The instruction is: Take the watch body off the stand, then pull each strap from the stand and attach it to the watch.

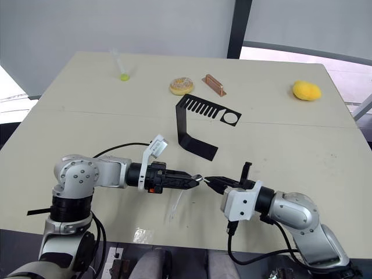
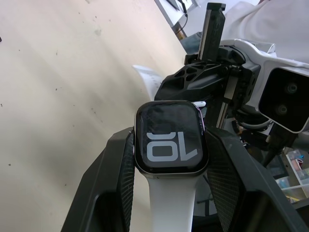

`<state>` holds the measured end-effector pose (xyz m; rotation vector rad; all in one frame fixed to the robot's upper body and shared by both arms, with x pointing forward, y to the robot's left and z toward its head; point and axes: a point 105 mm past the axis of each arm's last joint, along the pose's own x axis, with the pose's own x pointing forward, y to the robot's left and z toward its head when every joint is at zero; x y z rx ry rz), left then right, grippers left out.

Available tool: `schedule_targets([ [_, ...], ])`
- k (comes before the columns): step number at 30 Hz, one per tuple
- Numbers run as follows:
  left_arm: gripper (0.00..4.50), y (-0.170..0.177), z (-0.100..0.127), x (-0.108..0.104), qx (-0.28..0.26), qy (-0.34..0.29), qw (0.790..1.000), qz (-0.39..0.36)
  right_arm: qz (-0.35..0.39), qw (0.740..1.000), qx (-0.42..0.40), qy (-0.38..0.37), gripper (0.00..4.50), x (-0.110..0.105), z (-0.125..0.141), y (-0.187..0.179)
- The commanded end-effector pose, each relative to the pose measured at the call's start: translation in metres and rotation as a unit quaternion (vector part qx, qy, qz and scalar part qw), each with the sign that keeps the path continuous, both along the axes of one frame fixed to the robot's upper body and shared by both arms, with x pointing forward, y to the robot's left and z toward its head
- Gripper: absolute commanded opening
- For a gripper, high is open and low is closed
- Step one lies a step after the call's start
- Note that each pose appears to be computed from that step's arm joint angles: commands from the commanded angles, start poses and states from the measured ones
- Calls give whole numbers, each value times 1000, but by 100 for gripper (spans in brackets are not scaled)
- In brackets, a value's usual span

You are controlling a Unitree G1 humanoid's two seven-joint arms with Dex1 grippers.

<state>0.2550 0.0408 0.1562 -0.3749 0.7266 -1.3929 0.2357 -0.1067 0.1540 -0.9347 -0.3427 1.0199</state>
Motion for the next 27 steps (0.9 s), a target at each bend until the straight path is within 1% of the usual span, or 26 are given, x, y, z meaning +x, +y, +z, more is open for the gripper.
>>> schedule_targets([
  [1, 161, -15, 7, -20, -18, -6, 998, -64, 23, 999, 18, -35, 0, -7, 15, 9],
  [19, 161, -19, 9, -16, -22, -9, 998, -58, 33, 999, 17, -25, 0, -10, 11, 12],
  [27, 161, -21, 10, -16, -26, -8, 998, -59, 34, 999, 13, -25, 0, -8, 11, 12],
])
